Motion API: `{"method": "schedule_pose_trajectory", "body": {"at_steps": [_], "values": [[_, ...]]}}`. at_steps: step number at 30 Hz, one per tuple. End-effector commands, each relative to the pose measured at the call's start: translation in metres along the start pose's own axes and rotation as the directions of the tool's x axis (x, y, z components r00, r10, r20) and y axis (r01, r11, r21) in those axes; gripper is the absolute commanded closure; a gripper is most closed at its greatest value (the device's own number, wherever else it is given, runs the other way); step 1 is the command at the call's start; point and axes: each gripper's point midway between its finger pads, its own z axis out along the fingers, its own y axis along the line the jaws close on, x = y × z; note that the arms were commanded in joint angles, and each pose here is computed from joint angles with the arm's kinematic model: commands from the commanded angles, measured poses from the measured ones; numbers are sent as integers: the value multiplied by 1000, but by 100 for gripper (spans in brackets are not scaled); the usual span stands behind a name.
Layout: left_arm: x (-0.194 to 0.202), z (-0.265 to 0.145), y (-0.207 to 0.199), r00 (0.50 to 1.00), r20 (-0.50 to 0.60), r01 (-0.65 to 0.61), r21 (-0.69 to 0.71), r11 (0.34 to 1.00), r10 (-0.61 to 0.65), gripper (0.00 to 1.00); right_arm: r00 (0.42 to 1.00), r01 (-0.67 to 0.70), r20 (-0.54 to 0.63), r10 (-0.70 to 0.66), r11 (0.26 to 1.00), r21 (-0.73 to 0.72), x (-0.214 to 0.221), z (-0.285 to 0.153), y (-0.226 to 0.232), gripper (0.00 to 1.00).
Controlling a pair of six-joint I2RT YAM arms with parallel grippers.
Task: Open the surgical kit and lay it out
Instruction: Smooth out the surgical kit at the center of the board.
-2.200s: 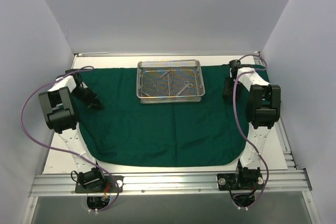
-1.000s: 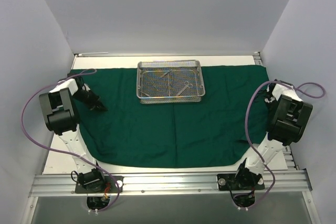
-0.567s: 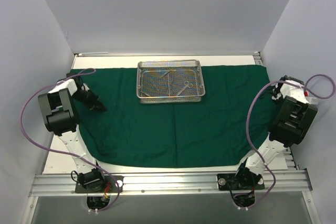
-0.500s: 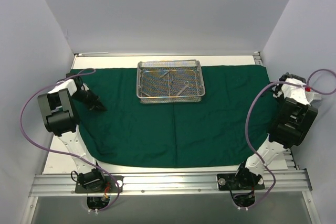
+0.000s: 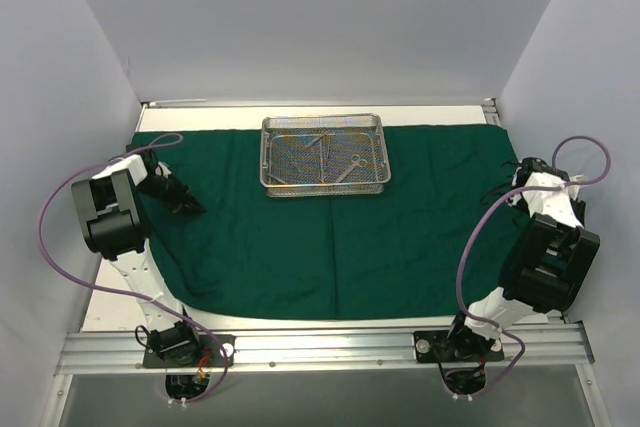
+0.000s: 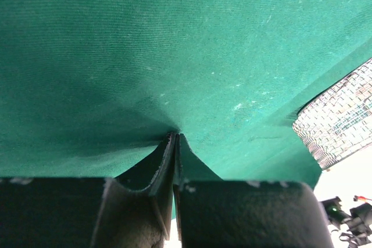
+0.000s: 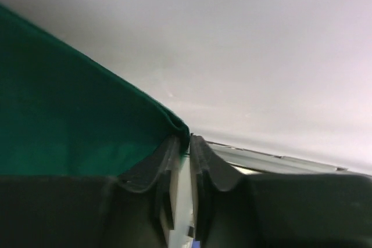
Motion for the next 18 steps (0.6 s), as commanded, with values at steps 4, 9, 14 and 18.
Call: {"method": "schedule_pose_trajectory", "body": {"at_steps": [4, 9, 14, 18], "values": [[-11, -11, -7, 998, 53, -27, 33, 999, 25, 91, 997, 63, 39, -63, 998, 8, -1, -3, -8, 75], [-13, -14, -7, 998, 60, -25, 34, 999, 23, 91, 997, 63, 44, -64, 998, 29, -5, -5, -9, 70], [-15, -17, -7, 997, 68, -28, 27, 999, 26, 91, 984, 80, 158, -81, 997, 13, -35, -37, 11, 66], [-10, -22, -6, 996, 75, -42, 23, 999, 40, 84, 974, 73, 221, -59, 996, -54, -56, -67, 46, 66]]}}
